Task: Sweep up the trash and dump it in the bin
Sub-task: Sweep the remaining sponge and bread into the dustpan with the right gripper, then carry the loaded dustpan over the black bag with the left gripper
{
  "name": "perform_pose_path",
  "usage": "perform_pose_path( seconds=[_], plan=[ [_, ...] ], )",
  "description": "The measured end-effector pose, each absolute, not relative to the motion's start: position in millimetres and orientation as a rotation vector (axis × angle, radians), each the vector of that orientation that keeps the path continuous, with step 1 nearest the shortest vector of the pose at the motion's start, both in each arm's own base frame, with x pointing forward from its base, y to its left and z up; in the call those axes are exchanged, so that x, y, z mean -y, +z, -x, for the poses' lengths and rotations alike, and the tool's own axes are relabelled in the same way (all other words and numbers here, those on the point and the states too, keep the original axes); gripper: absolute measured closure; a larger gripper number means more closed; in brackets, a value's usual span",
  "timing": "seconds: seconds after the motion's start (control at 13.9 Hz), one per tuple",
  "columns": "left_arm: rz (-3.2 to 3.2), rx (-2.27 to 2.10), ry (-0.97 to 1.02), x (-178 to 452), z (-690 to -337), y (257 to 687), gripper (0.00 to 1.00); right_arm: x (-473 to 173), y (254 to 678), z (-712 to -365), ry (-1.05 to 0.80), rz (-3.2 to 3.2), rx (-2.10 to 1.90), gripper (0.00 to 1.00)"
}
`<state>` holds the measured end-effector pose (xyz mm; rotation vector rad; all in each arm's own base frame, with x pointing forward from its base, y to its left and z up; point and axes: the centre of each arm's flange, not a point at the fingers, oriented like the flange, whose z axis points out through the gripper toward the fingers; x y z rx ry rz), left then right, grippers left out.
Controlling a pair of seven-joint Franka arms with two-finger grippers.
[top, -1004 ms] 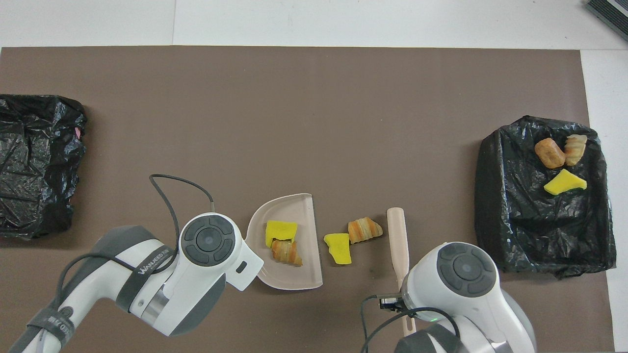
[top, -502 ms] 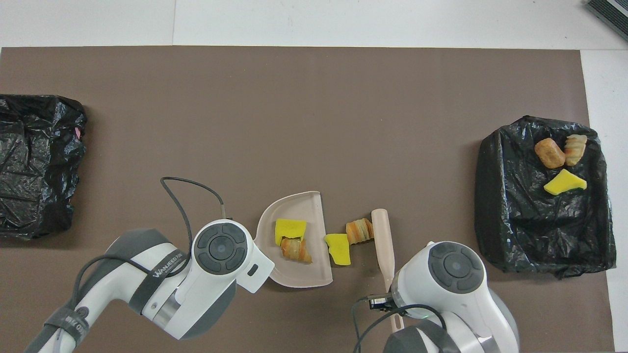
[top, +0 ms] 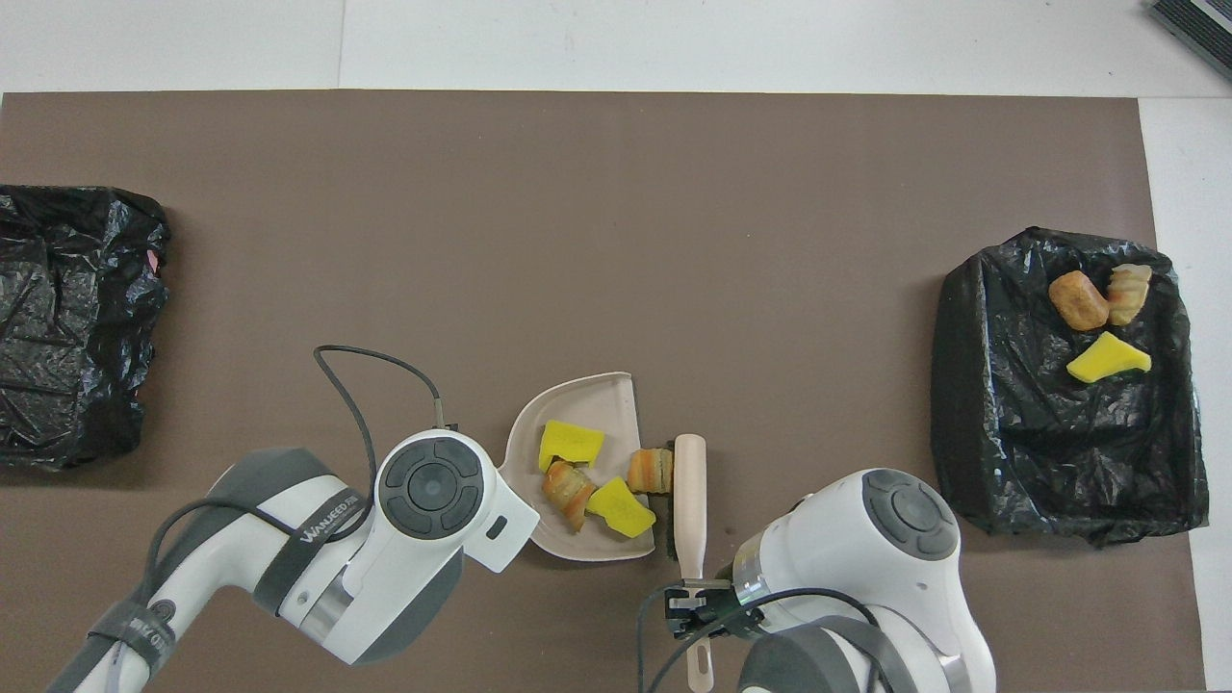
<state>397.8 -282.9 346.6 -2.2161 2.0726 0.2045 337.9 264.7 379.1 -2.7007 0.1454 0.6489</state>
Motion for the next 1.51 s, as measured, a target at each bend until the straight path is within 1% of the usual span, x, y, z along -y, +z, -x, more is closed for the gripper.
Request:
perform_pose_path(
  seconds=[0.29,0.5,0.65,0.79,0.93,1.0,1.15,1.29,1.51],
  plan=[
    [2.217,-2.078,0.153,285.3,-403.4,342.7,0.69,-286.2,389.7,-339.5,0.621,2.605,-0.182,0.73],
    [2.234,-2.063,0.136,280.3,-414.3,340.6,0.69,-294.0,397.8,-351.1,0.609,2.588,-0.189,0.73],
    [2.251,-2.048,0.126,271.5,-434.5,342.4,0.69,-295.5,408.7,-359.3,0.582,2.633,-0.205,0.73],
    [2.258,-2.044,0.135,255.1,-465.1,345.7,0.69,-294.8,429.6,-367.1,0.559,2.722,-0.212,0.73],
    [2.267,-2.04,0.167,233.7,-498.9,356.3,0.69,-291.6,452.2,-371.5,0.479,2.82,-0.205,0.73],
    [2.268,-2.041,0.178,223.7,-514.8,365.0,0.69,-289.9,461.1,-369.0,0.435,2.863,-0.181,0.73],
    [2.289,-2.018,0.186,201.7,-545.3,389.6,0.69,-298.5,470.4,-352.5,0.401,2.909,-0.097,0.73],
    [2.312,-2.01,0.169,178.6,-567.8,411.7,0.69,-323.8,460.4,-323.8,0.432,2.942,0.002,0.73],
    [2.314,-2.038,0.156,140.1,-588.0,439.0,0.69,-355.0,434.3,-291.5,0.489,2.984,0.031,0.73]
  ],
)
